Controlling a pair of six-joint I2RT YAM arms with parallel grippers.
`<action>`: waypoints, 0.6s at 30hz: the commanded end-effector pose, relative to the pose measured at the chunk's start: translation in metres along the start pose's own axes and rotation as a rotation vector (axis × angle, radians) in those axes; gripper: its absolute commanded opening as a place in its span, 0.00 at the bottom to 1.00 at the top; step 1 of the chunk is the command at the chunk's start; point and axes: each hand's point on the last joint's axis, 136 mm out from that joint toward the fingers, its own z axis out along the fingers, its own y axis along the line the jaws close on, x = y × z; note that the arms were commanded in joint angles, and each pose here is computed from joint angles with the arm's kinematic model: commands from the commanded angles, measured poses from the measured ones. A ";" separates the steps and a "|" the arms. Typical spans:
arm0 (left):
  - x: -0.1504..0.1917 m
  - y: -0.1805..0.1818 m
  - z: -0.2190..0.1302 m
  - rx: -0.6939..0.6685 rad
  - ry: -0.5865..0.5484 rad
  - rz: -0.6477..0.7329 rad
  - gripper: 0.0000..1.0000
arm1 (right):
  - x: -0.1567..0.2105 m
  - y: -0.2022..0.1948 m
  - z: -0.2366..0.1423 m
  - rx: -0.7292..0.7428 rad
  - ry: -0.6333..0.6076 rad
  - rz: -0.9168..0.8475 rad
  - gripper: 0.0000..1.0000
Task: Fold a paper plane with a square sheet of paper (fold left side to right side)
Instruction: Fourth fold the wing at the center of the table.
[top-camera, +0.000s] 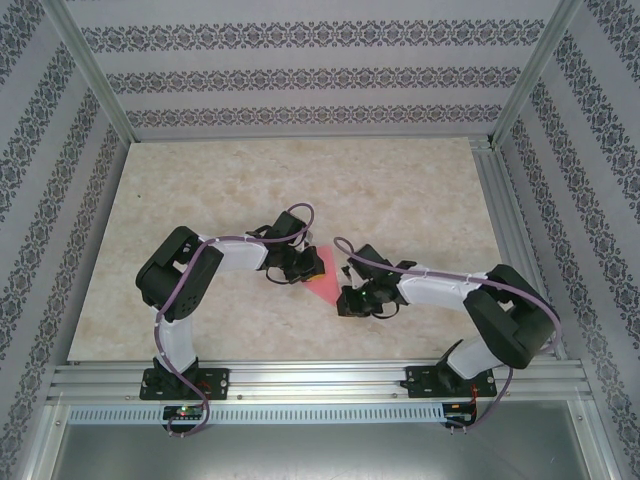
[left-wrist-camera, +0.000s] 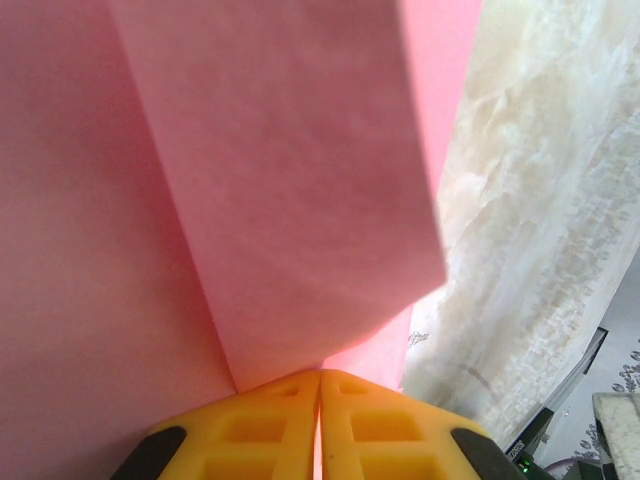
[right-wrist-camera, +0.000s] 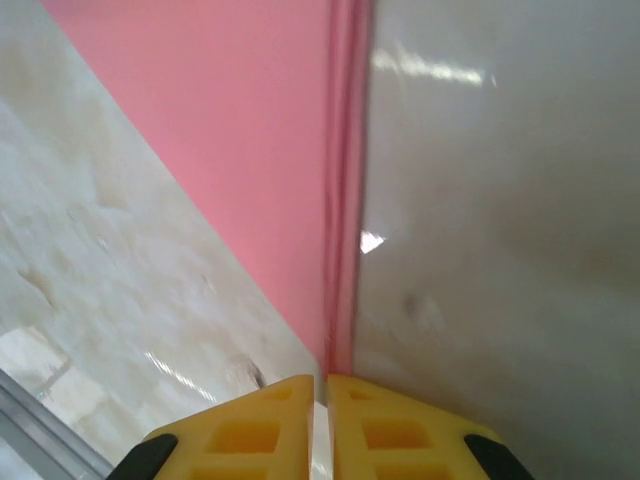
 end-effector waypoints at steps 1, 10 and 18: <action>0.004 0.045 0.009 -0.157 0.002 -0.044 0.12 | 0.007 0.003 -0.014 -0.040 0.030 0.052 0.13; 0.003 0.040 0.007 -0.144 0.000 -0.039 0.12 | -0.046 0.039 -0.019 -0.149 -0.055 0.026 0.14; 0.001 0.025 0.000 -0.110 -0.008 -0.023 0.13 | -0.039 -0.004 0.012 0.006 -0.002 0.070 0.12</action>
